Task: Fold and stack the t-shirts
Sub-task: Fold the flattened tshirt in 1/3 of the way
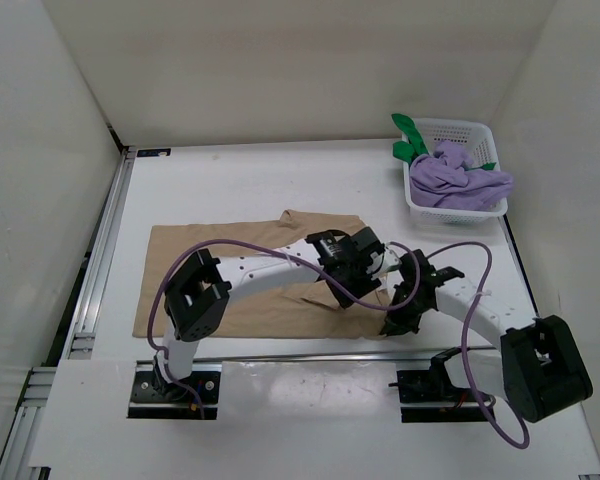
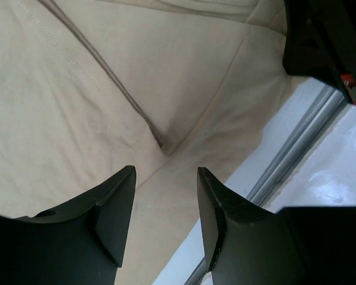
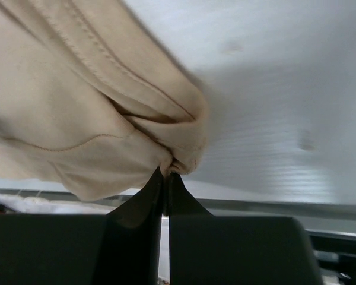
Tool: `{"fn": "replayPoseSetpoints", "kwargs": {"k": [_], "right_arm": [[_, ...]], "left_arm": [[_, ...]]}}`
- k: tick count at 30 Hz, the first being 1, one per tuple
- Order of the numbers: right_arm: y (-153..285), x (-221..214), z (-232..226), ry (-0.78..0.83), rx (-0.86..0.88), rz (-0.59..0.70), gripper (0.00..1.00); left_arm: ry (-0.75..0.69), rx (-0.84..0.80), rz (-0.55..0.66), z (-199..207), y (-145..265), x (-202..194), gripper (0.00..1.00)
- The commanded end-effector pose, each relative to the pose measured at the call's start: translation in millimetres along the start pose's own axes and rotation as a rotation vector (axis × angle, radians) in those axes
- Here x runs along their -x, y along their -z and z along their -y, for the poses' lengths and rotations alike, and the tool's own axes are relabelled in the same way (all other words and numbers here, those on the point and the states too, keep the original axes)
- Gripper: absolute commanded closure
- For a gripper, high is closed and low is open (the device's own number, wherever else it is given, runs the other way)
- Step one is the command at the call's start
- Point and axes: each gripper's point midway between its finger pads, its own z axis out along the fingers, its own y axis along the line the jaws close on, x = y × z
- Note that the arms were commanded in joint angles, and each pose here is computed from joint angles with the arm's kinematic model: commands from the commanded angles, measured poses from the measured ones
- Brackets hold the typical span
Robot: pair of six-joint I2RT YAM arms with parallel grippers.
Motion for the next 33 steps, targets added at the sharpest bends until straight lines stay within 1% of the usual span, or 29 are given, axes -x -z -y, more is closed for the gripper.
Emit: {"fn": "replayPoseSetpoints", "kwargs": {"k": [1,3,4,5,7,9,10,13,15,17,18,19,21,22,23,25,27,29,31,33], "right_arm": [[3,10,28,0.015,-0.128,0.097,1.00],[7,13,27,0.017,-0.120,0.107,1.00],[9,16,23,0.020,-0.107,0.119,1.00],[9,16,23,0.020,-0.107,0.120,1.00],[9,16,23,0.029,-0.107,0.119,1.00],[10,18,25,0.011,-0.108,0.123,1.00],[10,18,25,0.011,-0.108,0.123,1.00],[10,20,23,0.012,-0.101,0.130,1.00],[10,23,22,0.005,-0.095,0.138,1.00],[10,23,22,0.005,-0.095,0.138,1.00],[8,21,25,0.004,-0.101,0.132,1.00],[8,20,24,0.004,-0.095,0.125,1.00],[8,20,24,0.004,-0.095,0.125,1.00],[6,17,26,0.002,-0.101,0.119,1.00],[7,19,27,-0.007,-0.101,0.121,1.00],[5,16,30,-0.008,-0.108,0.114,1.00],[5,15,29,-0.008,-0.101,0.108,1.00],[4,13,31,-0.008,-0.102,0.107,1.00],[5,14,30,-0.007,-0.095,0.114,1.00],[5,14,30,-0.007,-0.095,0.114,1.00]], "left_arm": [[0.053,-0.022,0.047,-13,-4,15,0.43],[0.073,-0.018,0.103,-23,7,27,0.47],[0.092,-0.005,0.153,-35,25,38,0.47],[0.091,-0.003,0.174,-35,33,41,0.47],[0.103,0.055,0.223,-48,55,48,0.47],[0.104,0.067,0.223,-49,62,43,0.46],[0.100,0.026,0.217,-42,64,40,0.44],[0.103,0.016,0.157,-38,53,14,0.42],[0.096,-0.021,0.107,-29,37,3,0.41],[0.063,-0.089,0.093,-5,32,1,0.38],[0.049,-0.097,0.076,2,26,-1,0.38],[0.032,-0.086,0.088,7,25,2,0.38],[-0.015,-0.081,0.056,25,13,-11,0.37],[-0.026,-0.071,0.075,28,11,-7,0.37],[-0.025,-0.044,0.086,23,10,-4,0.37],[-0.033,-0.007,0.062,21,-5,-10,0.37],[-0.024,0.046,0.042,8,-17,-14,0.37],[-0.024,0.046,0.053,8,-21,-10,0.38],[-0.025,0.047,0.023,8,-32,-17,0.38],[-0.016,0.078,0.040,0,-36,-11,0.40]]}}
